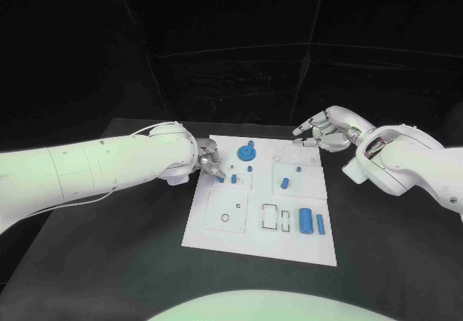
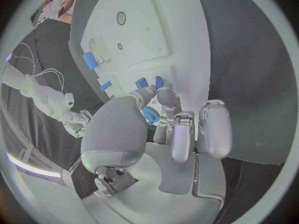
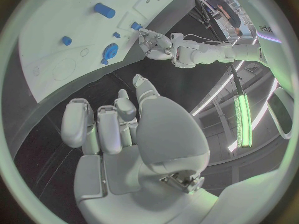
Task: Assemble the parts on the task board
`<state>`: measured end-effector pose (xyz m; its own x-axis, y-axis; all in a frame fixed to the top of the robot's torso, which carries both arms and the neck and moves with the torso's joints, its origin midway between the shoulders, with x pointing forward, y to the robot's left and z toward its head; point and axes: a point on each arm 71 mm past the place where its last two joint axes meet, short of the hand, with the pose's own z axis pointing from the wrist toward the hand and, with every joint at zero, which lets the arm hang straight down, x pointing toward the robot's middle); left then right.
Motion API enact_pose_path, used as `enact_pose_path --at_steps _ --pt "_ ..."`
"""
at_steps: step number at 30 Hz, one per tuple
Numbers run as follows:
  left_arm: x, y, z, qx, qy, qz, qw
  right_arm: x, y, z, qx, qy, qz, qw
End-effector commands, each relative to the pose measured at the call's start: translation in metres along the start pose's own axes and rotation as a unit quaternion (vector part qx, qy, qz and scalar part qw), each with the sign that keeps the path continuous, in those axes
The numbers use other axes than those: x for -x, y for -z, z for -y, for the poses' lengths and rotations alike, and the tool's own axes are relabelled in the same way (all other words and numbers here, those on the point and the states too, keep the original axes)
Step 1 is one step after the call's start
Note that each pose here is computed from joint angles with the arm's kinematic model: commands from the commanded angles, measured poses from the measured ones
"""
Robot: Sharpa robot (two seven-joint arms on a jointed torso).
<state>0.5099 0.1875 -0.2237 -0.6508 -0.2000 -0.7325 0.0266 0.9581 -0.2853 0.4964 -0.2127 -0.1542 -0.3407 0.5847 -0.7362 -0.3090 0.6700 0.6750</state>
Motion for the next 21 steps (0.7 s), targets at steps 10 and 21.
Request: enact_pose_path --at_steps 10,21 --pt "-0.006 -0.0036 0.0037 0.004 -0.015 -0.03 0.999 0.0009 0.0 -0.002 0.005 0.0 0.003 1.0" --pt "-0.0041 -0.0046 0.002 0.008 -0.012 -0.024 1.0 0.0007 -0.0002 -0.0022 0.006 0.0 0.003 1.0"
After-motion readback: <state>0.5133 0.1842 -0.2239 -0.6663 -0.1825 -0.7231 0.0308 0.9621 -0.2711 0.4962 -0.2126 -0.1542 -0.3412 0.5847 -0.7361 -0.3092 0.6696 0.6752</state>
